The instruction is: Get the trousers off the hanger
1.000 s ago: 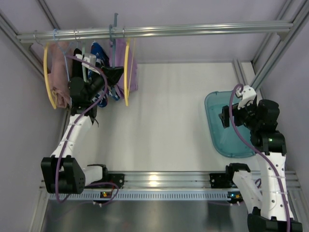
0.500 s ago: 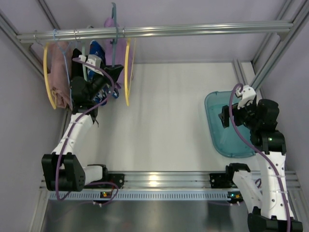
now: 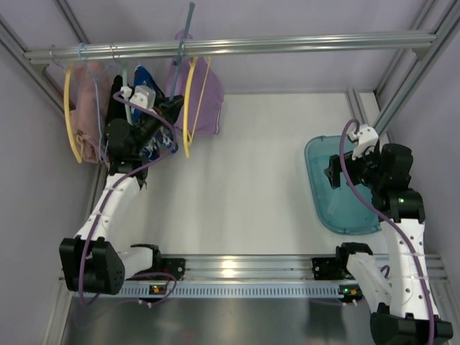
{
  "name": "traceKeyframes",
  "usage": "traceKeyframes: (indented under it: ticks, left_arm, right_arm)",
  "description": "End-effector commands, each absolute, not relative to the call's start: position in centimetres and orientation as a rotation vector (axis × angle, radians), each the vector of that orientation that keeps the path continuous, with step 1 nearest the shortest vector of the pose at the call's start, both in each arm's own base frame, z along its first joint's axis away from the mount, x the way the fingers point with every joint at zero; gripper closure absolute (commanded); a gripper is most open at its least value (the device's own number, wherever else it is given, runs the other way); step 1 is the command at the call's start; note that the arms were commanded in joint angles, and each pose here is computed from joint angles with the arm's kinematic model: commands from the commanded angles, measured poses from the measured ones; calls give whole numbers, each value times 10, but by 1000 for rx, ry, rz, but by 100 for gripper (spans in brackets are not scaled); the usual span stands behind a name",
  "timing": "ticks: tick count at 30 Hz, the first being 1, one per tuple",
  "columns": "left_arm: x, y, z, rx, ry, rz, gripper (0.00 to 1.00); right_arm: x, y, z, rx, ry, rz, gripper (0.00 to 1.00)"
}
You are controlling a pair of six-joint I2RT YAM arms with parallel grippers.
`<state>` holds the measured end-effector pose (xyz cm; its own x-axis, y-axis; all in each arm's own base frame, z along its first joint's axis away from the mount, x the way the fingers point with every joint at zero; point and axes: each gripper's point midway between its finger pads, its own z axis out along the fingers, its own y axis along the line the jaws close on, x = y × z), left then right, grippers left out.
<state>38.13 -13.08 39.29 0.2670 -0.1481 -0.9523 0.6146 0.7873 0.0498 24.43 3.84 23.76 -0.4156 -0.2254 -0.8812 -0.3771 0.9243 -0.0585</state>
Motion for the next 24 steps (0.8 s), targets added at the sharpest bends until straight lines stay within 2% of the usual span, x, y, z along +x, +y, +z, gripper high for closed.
traceKeyframes:
  ticks: [1,9,16,24]
  left_arm:
    - [290,-116,534,463,710,-403,100]
    - [248,-111,538,317,882,-588,100]
    - [219,-103,525,222,1004,-636,100]
    - [188,-98,470,157,1253,-649,100]
  right_arm:
    - [247,40,264,-457,1953,159,1]
    - [249,43,272,-484,1935,159,0]
    - [250,48,281,-494,1915,184,1]
    - [248,48,290,-516,1894,172,1]
